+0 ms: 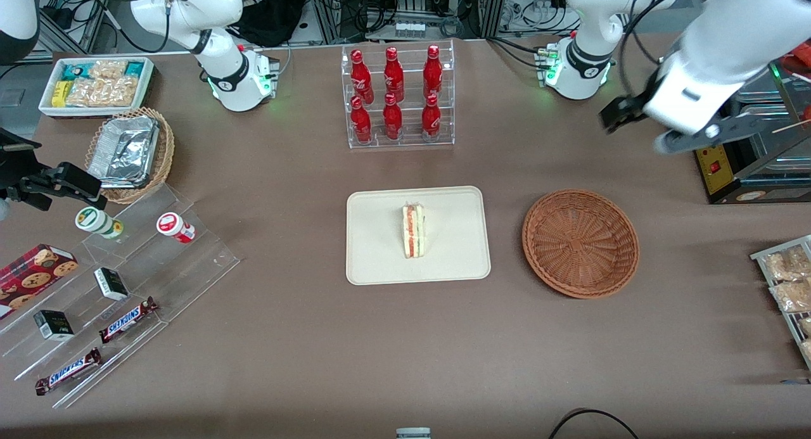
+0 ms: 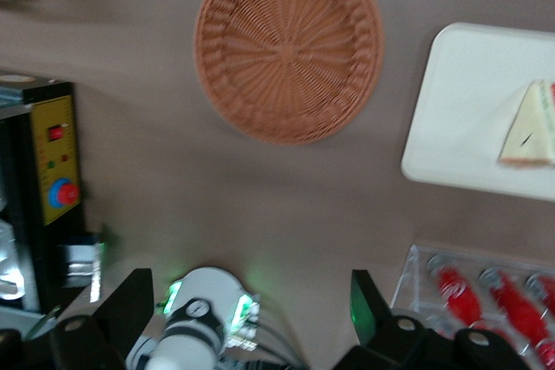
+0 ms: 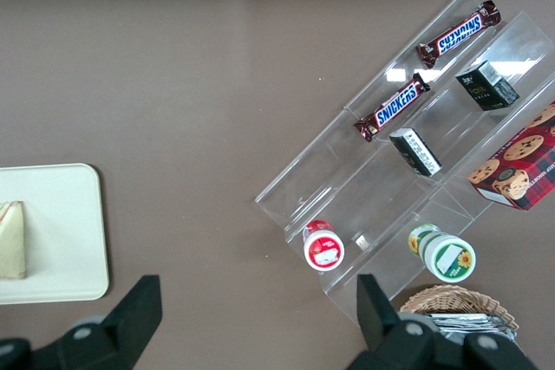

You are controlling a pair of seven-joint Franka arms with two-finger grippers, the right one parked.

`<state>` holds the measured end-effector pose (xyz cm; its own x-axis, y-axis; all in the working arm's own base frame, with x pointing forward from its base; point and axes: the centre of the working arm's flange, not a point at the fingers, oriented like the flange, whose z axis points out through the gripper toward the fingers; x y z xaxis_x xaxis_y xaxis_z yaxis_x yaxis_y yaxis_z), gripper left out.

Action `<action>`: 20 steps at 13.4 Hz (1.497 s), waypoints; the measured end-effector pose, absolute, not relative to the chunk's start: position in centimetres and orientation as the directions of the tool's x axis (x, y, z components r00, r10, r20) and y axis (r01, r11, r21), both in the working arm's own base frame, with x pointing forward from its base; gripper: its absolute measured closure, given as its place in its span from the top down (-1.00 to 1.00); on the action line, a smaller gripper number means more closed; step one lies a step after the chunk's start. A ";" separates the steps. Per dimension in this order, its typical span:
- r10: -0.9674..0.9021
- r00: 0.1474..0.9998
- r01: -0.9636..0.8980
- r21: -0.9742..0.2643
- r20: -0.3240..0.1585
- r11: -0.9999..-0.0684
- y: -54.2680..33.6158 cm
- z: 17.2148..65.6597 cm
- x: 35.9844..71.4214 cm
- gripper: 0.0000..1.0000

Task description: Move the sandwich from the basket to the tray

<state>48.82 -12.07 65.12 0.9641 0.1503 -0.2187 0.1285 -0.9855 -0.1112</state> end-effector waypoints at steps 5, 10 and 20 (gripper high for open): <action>0.091 0.970 0.077 -0.069 -0.224 -0.995 -3.3 68.1 47.2 1.00; 0.034 0.982 0.027 -0.043 -0.183 -0.999 -3.3 69.1 48.9 1.00; 0.006 0.985 0.002 -0.024 -0.172 -1.000 -4.3 69.3 50.9 1.00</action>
